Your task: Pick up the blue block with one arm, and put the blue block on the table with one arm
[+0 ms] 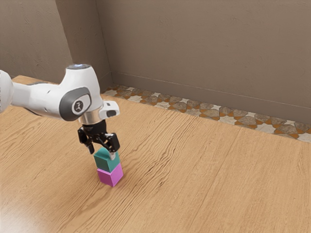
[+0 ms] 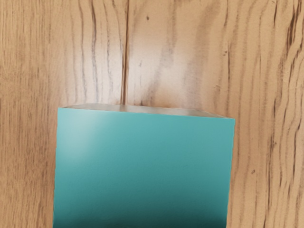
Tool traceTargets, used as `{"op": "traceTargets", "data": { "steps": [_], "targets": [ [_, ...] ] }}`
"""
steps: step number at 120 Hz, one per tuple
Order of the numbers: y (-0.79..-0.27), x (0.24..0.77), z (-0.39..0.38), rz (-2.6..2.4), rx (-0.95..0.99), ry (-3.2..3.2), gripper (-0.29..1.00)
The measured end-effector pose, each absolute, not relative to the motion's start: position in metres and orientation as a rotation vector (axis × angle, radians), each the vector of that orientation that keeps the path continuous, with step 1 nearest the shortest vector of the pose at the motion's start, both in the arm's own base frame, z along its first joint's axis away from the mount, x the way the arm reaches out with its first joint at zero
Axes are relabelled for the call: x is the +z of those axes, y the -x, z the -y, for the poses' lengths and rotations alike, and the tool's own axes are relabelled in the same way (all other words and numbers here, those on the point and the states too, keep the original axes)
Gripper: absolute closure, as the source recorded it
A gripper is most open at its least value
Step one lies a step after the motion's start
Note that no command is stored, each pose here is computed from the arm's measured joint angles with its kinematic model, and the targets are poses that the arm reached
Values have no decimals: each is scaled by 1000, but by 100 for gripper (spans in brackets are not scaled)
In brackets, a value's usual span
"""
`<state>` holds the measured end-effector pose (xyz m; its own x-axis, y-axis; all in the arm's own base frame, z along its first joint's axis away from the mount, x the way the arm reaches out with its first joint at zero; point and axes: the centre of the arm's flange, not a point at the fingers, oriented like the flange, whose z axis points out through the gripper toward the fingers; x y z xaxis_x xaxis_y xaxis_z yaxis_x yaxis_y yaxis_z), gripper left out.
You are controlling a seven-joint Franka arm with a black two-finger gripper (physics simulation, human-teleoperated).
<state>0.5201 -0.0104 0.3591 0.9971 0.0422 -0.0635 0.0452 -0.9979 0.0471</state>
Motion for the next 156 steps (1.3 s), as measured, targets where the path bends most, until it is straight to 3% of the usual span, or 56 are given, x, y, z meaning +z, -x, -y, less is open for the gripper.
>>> {"op": "traceTargets", "data": {
  "steps": [55,69,87,112,144,156],
  "targets": [
    [-532,315,9,-148,-121,-3066,1],
    [-533,316,8,-157,-104,-3066,23],
    [-534,340,7,-160,-29,-3079,39],
    [-563,369,38,-82,79,-3085,40],
    [-616,288,125,80,-45,-3066,43],
    [-621,279,134,92,-55,-3057,25]
  ]
}}
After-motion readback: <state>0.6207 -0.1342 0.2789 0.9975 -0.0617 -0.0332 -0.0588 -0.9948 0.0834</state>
